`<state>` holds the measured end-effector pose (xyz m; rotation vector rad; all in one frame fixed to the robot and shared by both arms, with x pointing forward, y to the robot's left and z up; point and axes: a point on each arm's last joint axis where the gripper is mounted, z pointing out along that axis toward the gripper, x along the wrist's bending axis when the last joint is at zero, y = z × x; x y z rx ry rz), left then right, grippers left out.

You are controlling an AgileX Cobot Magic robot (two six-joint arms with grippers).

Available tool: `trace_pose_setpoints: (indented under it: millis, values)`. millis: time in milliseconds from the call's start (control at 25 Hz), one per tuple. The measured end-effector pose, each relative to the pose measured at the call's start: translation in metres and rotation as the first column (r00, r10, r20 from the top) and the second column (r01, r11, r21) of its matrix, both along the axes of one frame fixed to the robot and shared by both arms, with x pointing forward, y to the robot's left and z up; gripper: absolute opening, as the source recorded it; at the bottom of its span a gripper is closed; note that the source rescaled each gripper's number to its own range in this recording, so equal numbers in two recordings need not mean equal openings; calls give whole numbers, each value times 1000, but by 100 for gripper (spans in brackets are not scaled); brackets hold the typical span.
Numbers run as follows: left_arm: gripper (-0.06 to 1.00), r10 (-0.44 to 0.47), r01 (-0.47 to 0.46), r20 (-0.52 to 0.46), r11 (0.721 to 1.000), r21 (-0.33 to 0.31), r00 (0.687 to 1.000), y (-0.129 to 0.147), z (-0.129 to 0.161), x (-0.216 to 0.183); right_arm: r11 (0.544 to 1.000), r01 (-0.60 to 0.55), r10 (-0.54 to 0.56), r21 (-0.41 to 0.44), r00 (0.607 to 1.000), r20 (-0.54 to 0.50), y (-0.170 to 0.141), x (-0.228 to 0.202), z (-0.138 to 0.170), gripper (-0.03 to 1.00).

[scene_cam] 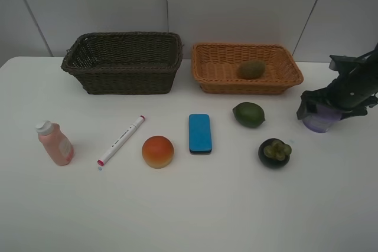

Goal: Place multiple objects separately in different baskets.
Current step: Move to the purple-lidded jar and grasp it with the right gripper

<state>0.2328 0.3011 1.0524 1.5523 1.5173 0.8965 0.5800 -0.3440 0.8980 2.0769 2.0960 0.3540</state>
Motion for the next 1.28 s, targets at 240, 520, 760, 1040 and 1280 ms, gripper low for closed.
trace_pose_setpoints:
  millis: [240, 520, 760, 1040, 1280]
  values:
    - [100, 0, 0, 0, 1000, 0, 1000, 0, 0, 0, 1000, 0, 0, 3, 1000, -5, 0, 0, 0, 52]
    - [100, 0, 0, 0, 1000, 0, 1000, 0, 0, 0, 1000, 0, 1, 4, 1000, -9, 0, -1, 0, 52]
    - [100, 0, 0, 0, 1000, 0, 1000, 0, 0, 0, 1000, -1, 1, 4, 1000, -10, 0, -1, 0, 52]
    - [100, 0, 0, 0, 1000, 0, 1000, 0, 0, 0, 1000, -1, 1, 4, 1000, -10, 0, -1, 0, 52]
    - [100, 0, 0, 0, 1000, 0, 1000, 0, 0, 0, 1000, -1, 1, 4, 1000, -10, 0, -1, 0, 52]
